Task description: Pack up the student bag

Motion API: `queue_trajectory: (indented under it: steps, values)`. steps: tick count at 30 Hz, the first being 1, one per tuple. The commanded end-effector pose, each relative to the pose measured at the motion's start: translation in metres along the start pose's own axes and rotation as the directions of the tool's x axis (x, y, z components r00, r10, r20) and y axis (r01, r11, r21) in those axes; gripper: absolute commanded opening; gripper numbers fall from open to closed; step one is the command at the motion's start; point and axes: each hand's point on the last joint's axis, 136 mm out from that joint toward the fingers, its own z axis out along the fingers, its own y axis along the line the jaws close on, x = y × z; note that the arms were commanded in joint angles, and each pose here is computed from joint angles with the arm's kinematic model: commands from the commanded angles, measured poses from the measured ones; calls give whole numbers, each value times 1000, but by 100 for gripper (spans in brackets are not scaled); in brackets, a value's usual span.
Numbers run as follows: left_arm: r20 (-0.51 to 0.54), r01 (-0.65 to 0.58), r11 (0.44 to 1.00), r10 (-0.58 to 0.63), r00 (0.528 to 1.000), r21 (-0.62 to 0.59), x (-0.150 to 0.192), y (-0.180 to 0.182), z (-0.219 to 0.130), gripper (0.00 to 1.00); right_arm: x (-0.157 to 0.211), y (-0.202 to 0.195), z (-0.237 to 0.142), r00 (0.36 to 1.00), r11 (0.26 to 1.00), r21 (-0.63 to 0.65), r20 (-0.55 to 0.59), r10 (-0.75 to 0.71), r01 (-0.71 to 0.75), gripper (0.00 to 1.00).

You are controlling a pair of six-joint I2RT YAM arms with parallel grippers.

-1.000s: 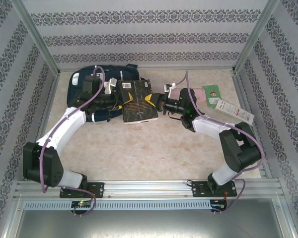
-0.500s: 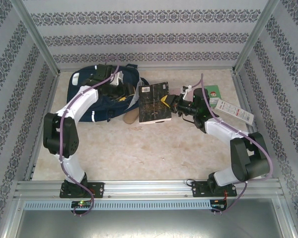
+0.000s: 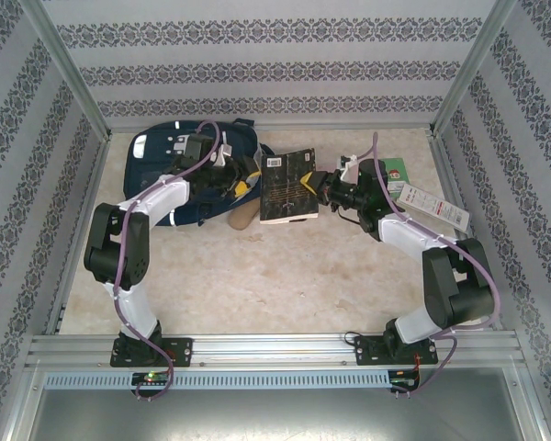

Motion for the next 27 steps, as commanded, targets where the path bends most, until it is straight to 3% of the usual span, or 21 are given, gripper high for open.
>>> queue_trajectory:
  steps: [1,8,13,24,26,27]
  values:
    - [-77,-43,977,60,995,207,30,-64,2,66,-10,39,6,996,992,-99,22,-81,83,0]
    - [71,-32,995,26,997,95,14,-52,-19,67,-18,34,4,995,994,-73,62,-76,81,0]
    - [136,-6,993,-9,991,116,5,-56,-32,68,-18,32,2,995,995,-65,70,-73,78,0]
    - [-81,16,994,-7,997,112,50,-47,12,66,-14,42,0,995,991,-97,55,-83,88,0]
    - [-96,10,989,5,995,149,54,-56,14,56,-12,43,0,995,991,-101,46,-86,90,0]
    - [-93,6,985,11,996,172,53,-63,13,43,-11,43,-1,995,991,-100,43,-87,91,0]
